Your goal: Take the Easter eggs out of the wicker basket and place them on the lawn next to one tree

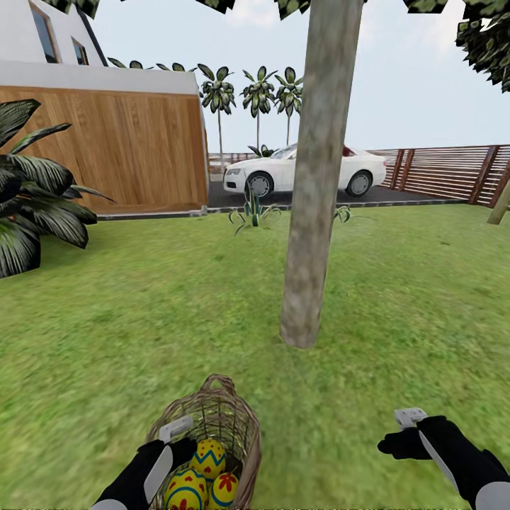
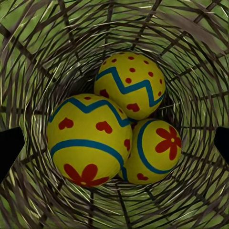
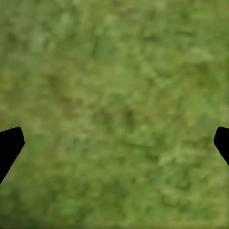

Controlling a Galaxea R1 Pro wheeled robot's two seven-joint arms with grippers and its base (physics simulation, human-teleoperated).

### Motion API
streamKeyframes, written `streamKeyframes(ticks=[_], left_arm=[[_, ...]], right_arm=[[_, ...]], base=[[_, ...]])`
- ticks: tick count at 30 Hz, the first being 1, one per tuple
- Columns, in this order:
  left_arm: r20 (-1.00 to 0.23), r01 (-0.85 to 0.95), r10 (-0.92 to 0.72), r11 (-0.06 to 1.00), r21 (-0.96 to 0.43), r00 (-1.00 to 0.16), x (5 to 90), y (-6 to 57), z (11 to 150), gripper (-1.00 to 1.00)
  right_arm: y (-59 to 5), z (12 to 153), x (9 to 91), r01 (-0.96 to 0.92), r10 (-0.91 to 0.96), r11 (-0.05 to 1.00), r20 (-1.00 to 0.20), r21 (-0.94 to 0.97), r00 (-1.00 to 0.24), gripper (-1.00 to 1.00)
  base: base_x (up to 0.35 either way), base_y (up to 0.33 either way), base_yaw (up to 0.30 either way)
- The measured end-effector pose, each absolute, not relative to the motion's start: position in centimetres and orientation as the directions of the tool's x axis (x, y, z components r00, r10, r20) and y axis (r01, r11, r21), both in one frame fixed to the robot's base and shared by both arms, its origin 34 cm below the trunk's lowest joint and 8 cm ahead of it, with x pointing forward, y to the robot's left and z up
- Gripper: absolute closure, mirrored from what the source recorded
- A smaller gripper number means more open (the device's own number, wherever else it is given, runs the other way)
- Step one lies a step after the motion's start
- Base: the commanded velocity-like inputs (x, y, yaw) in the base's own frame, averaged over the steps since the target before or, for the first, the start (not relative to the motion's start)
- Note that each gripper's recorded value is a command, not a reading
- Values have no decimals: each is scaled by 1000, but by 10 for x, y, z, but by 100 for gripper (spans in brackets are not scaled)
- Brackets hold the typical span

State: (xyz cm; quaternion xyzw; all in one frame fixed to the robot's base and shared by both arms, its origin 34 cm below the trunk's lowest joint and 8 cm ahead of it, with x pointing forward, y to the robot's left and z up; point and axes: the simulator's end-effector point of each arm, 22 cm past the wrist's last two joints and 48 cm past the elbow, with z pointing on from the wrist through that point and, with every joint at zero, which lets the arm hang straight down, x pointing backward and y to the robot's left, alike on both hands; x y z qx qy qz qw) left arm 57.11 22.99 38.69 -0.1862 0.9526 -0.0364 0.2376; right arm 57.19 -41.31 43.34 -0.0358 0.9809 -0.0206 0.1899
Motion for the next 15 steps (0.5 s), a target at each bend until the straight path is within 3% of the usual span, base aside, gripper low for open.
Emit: streamKeyframes(ticks=[15], left_arm=[[-474,-351,-367,928,-128,-800,571,258,379,-100]], right_arm=[[-439,428,567,-40,-66,996,-355,-82,-933,-100]], base=[[0,0,0]])
